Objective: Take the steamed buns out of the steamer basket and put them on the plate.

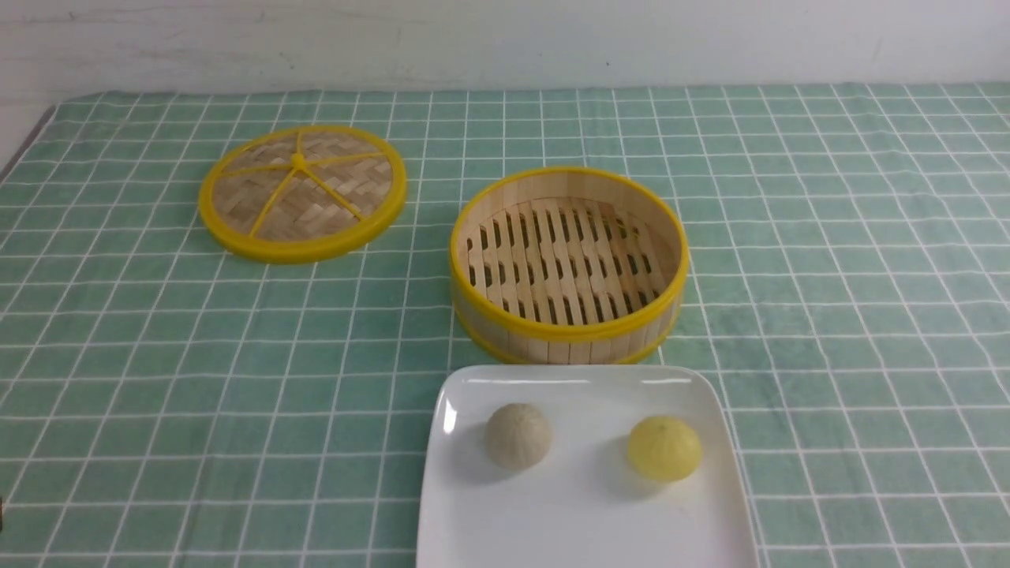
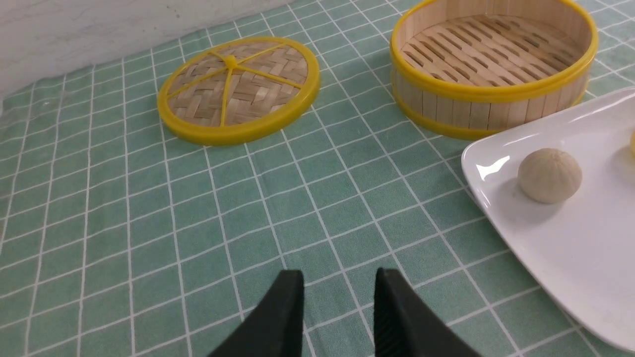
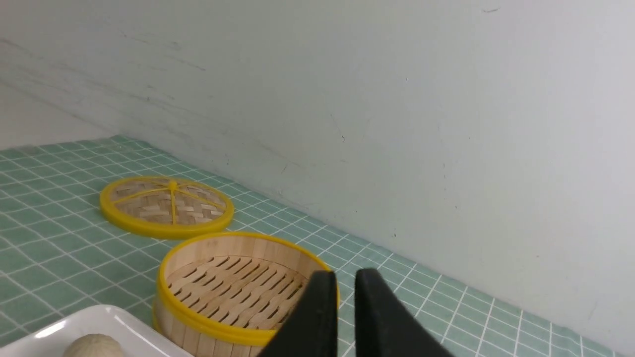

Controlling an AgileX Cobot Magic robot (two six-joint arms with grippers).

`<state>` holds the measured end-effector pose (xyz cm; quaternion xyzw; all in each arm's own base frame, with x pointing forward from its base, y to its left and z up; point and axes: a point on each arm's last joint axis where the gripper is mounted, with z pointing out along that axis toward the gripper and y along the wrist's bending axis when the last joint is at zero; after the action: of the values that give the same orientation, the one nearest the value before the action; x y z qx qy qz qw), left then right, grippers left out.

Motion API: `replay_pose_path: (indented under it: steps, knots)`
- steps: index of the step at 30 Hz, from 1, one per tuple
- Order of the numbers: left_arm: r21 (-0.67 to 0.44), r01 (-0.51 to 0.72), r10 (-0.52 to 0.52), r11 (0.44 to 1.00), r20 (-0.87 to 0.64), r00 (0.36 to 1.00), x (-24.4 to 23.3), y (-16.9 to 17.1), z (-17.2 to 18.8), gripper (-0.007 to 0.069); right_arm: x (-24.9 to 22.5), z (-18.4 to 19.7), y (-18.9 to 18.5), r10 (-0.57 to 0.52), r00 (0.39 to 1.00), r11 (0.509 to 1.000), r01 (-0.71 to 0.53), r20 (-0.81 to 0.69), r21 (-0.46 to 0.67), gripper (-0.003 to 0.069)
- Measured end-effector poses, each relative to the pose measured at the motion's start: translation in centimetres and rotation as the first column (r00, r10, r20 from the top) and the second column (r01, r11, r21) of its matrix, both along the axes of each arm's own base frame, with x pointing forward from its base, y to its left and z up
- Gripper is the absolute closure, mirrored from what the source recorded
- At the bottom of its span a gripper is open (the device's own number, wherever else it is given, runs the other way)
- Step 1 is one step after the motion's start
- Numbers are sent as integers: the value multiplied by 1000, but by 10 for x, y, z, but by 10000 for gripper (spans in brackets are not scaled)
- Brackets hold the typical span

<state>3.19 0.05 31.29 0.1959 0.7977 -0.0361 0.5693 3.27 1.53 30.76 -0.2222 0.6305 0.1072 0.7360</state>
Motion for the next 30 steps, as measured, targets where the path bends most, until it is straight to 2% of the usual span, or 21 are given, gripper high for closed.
replay_pose_path:
  steps: [5,10,13,15,16,17,19,22,24,28,30]
  knots:
    - [0,0,0,1000,0,1000,0,0,0,389,4,-20,2,-4,991,1000,2,-130,-18,588]
    - [3,-2,2,1000,2,1000,0,0,0,389,15,-72,8,-23,964,995,-2,-265,-96,588]
    - [20,-11,11,1000,11,1000,1,2,0,388,20,-97,7,-76,957,990,39,-281,-136,585]
    - [26,-15,14,1000,14,1000,1,2,0,388,21,-107,5,-117,947,986,75,-298,-148,583]
    - [34,-19,19,999,18,1000,1,3,1,387,23,-119,1,-172,928,982,133,-330,-137,582]
    - [36,-21,20,999,19,1000,1,3,1,387,23,-120,1,-174,926,981,135,-334,-137,581]
    - [48,-28,27,998,26,999,1,4,1,386,24,-124,-6,-298,885,954,284,-359,-93,576]
    - [54,-31,30,998,29,999,2,4,1,386,24,-124,-11,-368,853,926,372,-370,-63,572]
    - [54,-31,30,998,29,999,2,4,1,386,23,-126,-17,-451,797,878,476,-401,-40,570]
    - [55,-32,30,998,30,999,2,4,1,386,21,-133,-23,-529,734,818,575,-426,-24,564]
    - [55,-32,30,998,30,999,2,4,1,386,20,-132,-24,-544,726,804,594,-421,-15,561]
